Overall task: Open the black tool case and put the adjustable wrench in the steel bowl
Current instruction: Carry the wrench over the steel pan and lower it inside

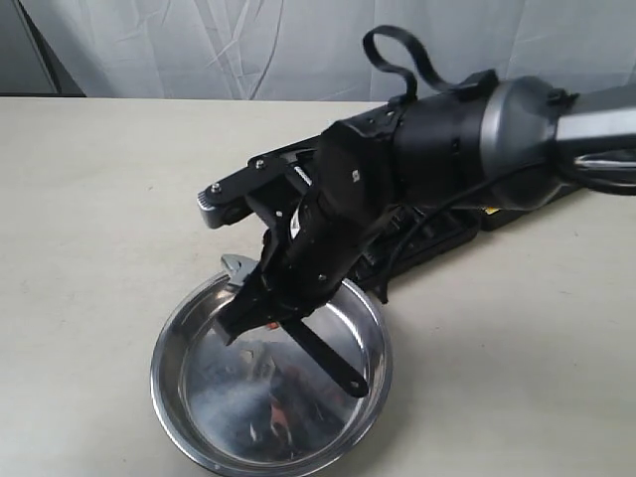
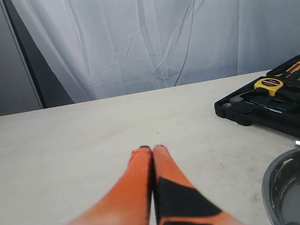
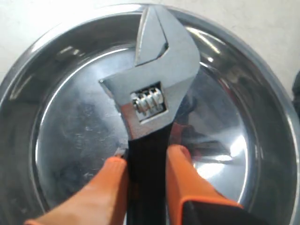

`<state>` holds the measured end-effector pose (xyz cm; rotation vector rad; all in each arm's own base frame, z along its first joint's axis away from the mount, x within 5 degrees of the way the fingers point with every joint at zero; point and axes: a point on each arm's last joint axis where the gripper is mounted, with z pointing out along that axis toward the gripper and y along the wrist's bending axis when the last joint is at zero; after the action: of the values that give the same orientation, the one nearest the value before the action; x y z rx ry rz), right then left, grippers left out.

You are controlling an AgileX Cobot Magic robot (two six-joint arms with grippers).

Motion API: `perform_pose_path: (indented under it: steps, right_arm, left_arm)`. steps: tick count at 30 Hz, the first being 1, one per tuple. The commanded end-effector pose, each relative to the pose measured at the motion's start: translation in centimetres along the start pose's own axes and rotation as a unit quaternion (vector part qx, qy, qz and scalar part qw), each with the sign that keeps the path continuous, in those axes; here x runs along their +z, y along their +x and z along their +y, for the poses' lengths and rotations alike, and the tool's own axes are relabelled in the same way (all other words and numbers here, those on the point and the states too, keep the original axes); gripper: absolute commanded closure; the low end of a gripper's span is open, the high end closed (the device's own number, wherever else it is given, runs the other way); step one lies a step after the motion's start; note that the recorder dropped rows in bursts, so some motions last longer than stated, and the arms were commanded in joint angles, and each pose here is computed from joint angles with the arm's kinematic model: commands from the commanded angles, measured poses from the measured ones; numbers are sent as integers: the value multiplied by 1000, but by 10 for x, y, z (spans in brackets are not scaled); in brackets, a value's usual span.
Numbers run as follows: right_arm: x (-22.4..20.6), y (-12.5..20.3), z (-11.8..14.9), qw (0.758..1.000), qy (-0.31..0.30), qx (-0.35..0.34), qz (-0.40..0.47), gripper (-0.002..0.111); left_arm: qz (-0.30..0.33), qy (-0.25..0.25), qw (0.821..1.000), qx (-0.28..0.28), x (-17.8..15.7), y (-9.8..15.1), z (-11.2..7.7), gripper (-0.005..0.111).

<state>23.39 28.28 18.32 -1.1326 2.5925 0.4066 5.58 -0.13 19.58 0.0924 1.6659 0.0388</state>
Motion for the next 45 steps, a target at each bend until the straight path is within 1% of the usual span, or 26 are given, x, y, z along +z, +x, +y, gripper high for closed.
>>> perform_pose_path:
  steps: [1,8,41,43,44,45]
  right_arm:
    - [23,3,-2,1000,-3,9,13,109]
    - [41,9,-4,999,-2,14,40,109]
    - [41,12,-5,998,0,10,59,109]
    - [41,11,-5,999,2,14,51,98]
    - [41,10,-5,999,3,19,45,83]
    - [41,9,-5,999,3,21,41,74]
  left_arm:
    - [-2,2,1000,-2,0,-1,0,106]
    - [-2,2,1000,-2,0,-1,0,106]
    - [-3,2,1000,-2,0,-1,0,106]
    - [-3,2,1000,-2,0,-1,0,106]
    - [-3,2,1000,-2,0,-1,0,106]
    - [-3,2,1000,-2,0,-1,0,106]
